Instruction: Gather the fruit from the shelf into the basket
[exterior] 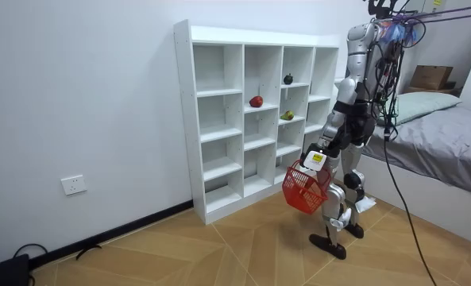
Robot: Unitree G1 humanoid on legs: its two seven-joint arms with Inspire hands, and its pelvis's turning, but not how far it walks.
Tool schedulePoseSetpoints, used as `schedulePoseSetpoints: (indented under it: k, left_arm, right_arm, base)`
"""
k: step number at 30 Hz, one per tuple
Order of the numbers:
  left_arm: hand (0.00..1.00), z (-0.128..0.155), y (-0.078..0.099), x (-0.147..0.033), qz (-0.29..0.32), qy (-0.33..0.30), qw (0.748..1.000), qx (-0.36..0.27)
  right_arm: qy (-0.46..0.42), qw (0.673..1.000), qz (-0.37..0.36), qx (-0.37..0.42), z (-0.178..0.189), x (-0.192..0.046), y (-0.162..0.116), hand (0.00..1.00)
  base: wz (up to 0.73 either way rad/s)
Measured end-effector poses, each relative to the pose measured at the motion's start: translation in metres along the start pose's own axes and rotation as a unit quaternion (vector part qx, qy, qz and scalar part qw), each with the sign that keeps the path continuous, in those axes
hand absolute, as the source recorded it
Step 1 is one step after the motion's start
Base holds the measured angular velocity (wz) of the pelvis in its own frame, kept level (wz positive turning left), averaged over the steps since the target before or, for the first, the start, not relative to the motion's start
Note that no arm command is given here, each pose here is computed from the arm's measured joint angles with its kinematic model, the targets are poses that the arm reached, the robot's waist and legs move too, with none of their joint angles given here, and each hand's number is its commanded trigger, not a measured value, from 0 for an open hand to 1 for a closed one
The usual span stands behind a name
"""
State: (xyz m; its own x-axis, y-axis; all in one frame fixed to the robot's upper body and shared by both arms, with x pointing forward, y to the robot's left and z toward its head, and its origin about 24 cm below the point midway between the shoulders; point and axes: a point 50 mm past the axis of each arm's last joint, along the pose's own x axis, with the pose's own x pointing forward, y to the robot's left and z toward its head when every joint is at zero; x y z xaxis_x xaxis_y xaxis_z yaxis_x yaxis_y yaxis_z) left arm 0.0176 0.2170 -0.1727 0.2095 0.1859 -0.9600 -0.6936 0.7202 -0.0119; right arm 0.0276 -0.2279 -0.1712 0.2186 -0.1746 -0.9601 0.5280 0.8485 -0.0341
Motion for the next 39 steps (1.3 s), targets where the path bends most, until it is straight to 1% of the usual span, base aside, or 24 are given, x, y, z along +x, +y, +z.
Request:
schedulePoseSetpoints:
  k: [9,14,19,22,25,29,31,33,34,36,37,39]
  left_arm:
    - [1.0,0.0,0.0,0.0,0.0,0.001,1.0,0.001]
    - [1.0,-0.001,0.0,0.0,0.0,0.001,1.0,0.0]
    - [1.0,-0.004,0.003,-0.001,0.004,0.004,1.0,-0.005]
    - [1.0,-0.003,0.005,-0.002,0.011,-0.003,1.0,-0.011]
    - [1.0,0.0,0.009,-0.002,0.02,-0.012,1.0,-0.015]
    - [1.0,0.006,0.009,-0.001,0.028,-0.023,0.999,-0.019]
    - [1.0,0.01,0.009,-0.001,0.03,-0.028,0.999,-0.011]
    - [1.0,0.01,0.008,-0.001,0.032,-0.028,0.999,-0.004]
    - [1.0,0.01,0.008,-0.001,0.033,-0.029,0.999,-0.004]
    - [1.0,0.013,0.006,0.0,0.032,-0.031,0.999,-0.003]
    - [1.0,0.013,0.005,0.0,0.032,-0.032,0.999,-0.003]
    - [1.0,0.014,0.004,0.0,0.03,-0.033,0.999,0.0]
  right_arm:
    - [0.001,1.0,-0.002,0.0,-0.001,0.0,0.001,0.0]
    - [0.0,1.0,-0.003,0.013,0.0,0.0,0.001,0.0]
    - [-0.003,0.999,-0.02,0.034,0.0,0.0,-0.001,0.0]
    - [-0.018,0.997,-0.041,0.061,0.008,0.0,-0.004,0.0]
    - [-0.051,0.993,-0.064,0.079,0.024,0.0,-0.006,0.0]
    - [-0.127,0.983,-0.087,0.099,0.06,-0.005,-0.002,0.0]
    - [-0.168,0.978,-0.101,0.074,0.077,-0.01,0.001,0.0]
    - [-0.25,0.961,-0.114,0.044,0.108,-0.025,0.01,0.0]
    - [-0.272,0.954,-0.117,0.039,0.116,-0.03,0.012,0.0]
    - [-0.339,0.931,-0.135,0.026,0.14,-0.046,0.02,0.0]
    - [-0.354,0.924,-0.141,0.019,0.145,-0.05,0.021,0.0]
    - [-0.408,0.898,-0.163,-0.009,0.159,-0.064,0.029,0.0]
  base:
    - [0.0]
    - [0.0]
    - [0.0]
    - [0.0]
    - [0.0]
    - [-0.02]
    - [-0.06]
    - [-0.11]
    - [-0.05]
    - [0.0]
    - [0.0]
    - [0.0]
